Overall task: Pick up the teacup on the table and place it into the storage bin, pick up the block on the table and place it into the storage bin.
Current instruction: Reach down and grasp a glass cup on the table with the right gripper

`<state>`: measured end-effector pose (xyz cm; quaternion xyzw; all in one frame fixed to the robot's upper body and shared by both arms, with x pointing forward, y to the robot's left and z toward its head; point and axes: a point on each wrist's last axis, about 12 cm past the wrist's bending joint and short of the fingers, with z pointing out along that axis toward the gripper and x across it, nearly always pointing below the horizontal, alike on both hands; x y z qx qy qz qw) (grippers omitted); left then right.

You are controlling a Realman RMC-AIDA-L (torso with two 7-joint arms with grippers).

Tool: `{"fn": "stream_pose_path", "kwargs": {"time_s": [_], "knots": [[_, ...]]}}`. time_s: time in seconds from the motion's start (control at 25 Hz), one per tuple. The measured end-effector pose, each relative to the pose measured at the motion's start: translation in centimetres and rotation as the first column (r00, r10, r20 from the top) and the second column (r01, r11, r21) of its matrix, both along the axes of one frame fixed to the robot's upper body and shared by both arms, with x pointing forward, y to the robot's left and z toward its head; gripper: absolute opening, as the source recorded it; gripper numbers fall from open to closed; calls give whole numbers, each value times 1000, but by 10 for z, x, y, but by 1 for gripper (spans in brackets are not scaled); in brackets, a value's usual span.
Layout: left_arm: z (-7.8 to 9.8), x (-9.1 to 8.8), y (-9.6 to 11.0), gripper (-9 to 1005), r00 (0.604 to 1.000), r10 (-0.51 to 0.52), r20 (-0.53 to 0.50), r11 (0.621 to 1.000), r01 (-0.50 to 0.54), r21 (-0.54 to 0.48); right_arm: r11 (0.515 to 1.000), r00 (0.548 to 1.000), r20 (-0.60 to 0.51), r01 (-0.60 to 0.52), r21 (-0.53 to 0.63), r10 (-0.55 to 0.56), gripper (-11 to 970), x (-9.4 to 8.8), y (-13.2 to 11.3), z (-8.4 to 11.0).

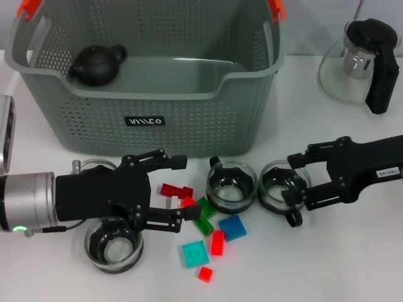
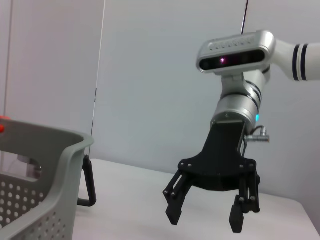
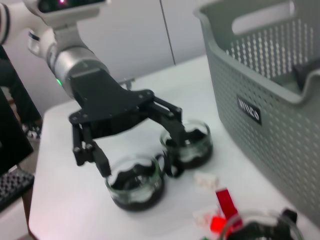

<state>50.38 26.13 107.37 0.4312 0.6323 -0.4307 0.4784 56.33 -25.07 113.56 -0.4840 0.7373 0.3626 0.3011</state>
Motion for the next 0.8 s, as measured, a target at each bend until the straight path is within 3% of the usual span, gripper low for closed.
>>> {"fn": "stream_pose_path", "kwargs": {"time_s": [0.32,0.8], "knots": [[0,0,0,949,1000,3,4,1000,-3,-3,986,992,-126,-10,-166,-11,856,9,7,17],[0,1,1,949,1000,14,3,1000,-14,2,970,984,-176,-51,-240,8,856,15,35,26]]}}
